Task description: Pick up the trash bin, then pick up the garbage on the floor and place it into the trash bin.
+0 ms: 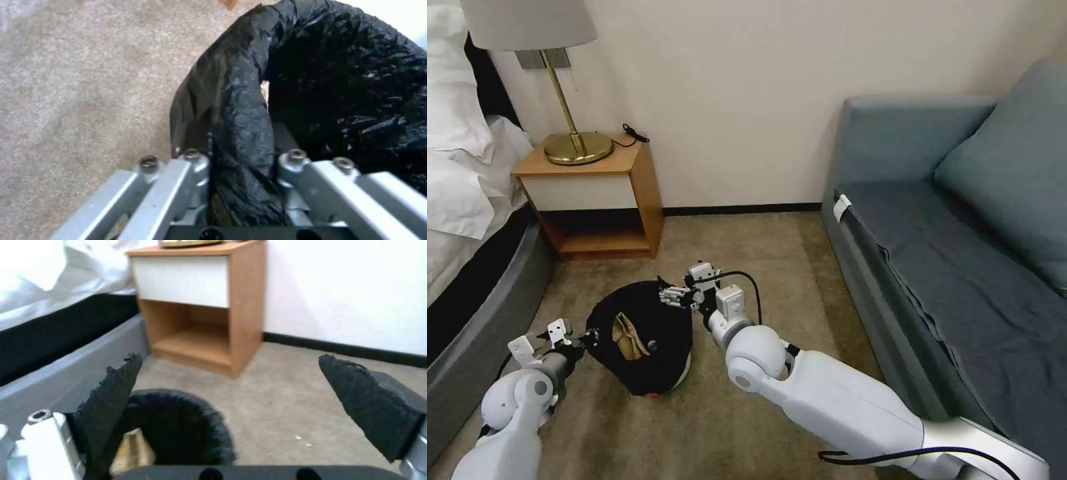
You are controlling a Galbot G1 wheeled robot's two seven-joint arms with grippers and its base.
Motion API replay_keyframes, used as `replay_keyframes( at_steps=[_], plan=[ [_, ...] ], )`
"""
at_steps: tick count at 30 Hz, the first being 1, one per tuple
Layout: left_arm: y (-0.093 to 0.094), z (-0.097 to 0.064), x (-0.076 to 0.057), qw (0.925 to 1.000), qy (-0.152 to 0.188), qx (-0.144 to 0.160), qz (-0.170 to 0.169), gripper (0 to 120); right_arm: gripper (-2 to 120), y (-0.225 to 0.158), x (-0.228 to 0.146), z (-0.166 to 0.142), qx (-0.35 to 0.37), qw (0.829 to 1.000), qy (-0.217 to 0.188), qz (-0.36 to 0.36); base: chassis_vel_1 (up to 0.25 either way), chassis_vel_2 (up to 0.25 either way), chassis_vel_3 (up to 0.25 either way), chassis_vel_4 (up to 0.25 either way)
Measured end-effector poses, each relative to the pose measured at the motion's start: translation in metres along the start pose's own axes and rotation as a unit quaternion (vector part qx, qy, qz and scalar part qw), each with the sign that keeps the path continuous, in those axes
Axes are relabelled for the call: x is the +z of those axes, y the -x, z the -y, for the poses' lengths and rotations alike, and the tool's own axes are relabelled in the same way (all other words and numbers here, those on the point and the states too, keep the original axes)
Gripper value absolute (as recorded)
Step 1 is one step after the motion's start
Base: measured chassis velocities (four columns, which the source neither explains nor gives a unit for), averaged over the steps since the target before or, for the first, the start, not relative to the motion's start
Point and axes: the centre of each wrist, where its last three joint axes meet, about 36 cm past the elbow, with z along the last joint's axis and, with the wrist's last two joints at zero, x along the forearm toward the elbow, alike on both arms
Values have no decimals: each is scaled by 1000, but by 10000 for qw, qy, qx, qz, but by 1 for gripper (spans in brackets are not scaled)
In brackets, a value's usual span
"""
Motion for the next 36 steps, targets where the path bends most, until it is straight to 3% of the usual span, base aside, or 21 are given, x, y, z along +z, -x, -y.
replay_keyframes(
  at_steps=[2, 10, 12, 14, 16, 18, 20, 23, 24, 27, 28, 29, 32, 36],
  plan=[
    [-1, -3, 3, 10000, 74, 32, 29, 40, 100, -3, -3, 6, 307, 9995, 14, 79, 0, 0, 0, 0],
    [-2, -5, 2, 9992, 231, 77, 304, 63, 100, -13, -4, 23, 762, 9969, -82, 172, 0, 0, 0, 0],
    [-4, -5, 0, 9979, 325, 130, 539, 75, 100, -25, -1, 34, 990, 9948, -196, 142, 0, 0, 0, 0],
    [-5, -5, 0, 9975, 342, 152, 597, 79, 100, -28, 0, 37, 1041, 9943, -197, 120, 0, 0, 0, 0],
    [-8, -4, 0, 9938, 460, 294, 965, 90, 100, -47, 10, 43, 1276, 9917, -151, -26, 0, 0, 0, 0],
    [-8, -3, 0, 9934, 472, 308, 995, 90, 100, -48, 10, 43, 1284, 9916, -152, -31, 0, 0, 0, 0],
    [-12, -1, 1, 9844, 646, 603, 1520, 99, 100, -71, 26, 56, 1523, 9880, -229, -138, 0, 0, 0, 0],
    [-21, 8, 11, 9709, 859, 952, 2021, 100, 100, -90, 33, 66, 1718, 9847, -277, -71, 0, 0, 0, 0],
    [-21, 8, 11, 9709, 859, 952, 2021, 100, 100, -90, 33, 66, 1718, 9847, -277, -71, 0, 0, 0, 0],
    [-38, 25, 25, 9584, 861, 1284, 2401, 100, 100, -101, 36, 71, 1898, 9811, -349, 134, 0, 0, 0, 0],
    [-47, 34, 33, 9494, 919, 1421, 2644, 100, 100, -106, 38, 73, 2005, 9785, -422, 254, 0, 0, 0, 0],
    [-47, 34, 33, 9494, 919, 1421, 2644, 100, 100, -106, 38, 73, 2005, 9785, -422, 254, 0, 0, 0, 0],
    [-65, 49, 45, 9351, 1076, 1591, 2977, 100, 100, -118, 42, 77, 2153, 9739, -582, 422, 0, 0, 0, 0],
    [-78, 57, 58, 9291, 1166, 1706, 3066, 100, 100, -133, 49, 78, 2251, 9708, -687, 457, 0, 0, 0, 0]
  ],
)
